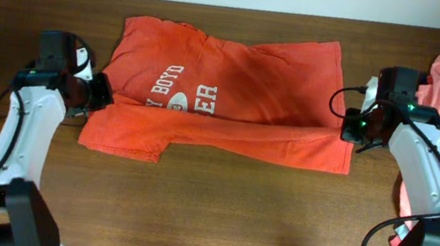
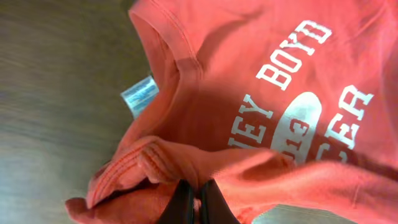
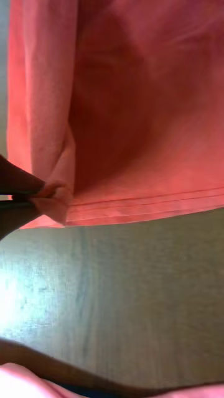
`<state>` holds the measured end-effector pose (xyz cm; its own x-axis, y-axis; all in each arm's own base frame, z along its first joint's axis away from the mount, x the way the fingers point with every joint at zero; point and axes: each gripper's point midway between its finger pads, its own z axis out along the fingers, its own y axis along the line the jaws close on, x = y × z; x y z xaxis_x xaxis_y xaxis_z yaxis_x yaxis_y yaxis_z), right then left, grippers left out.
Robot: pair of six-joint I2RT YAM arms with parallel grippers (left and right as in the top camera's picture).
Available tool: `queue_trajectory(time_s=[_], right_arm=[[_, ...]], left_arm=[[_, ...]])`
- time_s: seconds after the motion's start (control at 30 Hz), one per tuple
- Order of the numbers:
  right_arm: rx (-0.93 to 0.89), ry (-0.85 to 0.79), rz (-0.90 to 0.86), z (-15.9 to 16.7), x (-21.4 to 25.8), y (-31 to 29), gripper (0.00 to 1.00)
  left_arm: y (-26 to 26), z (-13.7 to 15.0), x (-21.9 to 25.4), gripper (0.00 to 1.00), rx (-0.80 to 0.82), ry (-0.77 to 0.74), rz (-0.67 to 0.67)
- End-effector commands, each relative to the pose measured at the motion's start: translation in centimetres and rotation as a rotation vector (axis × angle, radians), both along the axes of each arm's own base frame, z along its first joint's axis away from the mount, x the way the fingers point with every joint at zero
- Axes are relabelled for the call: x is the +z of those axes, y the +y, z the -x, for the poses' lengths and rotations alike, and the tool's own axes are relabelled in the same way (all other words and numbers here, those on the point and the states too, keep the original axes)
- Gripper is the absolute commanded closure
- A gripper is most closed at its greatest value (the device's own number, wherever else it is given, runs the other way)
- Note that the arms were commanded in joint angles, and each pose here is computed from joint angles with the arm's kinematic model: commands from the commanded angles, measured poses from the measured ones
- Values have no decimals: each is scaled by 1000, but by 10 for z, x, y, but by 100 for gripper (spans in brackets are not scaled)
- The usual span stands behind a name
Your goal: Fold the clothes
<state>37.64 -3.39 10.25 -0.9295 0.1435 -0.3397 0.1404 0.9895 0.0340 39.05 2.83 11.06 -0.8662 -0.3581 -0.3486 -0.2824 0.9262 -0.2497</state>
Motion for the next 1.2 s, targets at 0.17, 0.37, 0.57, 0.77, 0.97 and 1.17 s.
queue_trajectory(time_s=[0.17, 0.37, 0.57, 0.77, 0.97, 1.17], right_arm=[[-16, -47, 3, -18, -6, -5, 96], [-17, -40, 4, -27, -21, -7, 55], [-17, 29, -4, -13, -31, -5, 48], [-13, 114, -14, 6, -39, -2, 56], [-8, 153, -26, 16, -48, 1, 57], [-4, 186, -44, 27, -57, 5, 57]], left_arm=[[1, -34, -16, 100, -1, -72, 0], [2, -40, -23, 85, -2, -81, -1], [-2, -12, -36, 30, -1, 48, 17], [-1, 29, -52, 29, -4, 228, 2], [1, 56, -80, 29, -13, 318, -27], [16, 74, -108, 27, 5, 415, -112]])
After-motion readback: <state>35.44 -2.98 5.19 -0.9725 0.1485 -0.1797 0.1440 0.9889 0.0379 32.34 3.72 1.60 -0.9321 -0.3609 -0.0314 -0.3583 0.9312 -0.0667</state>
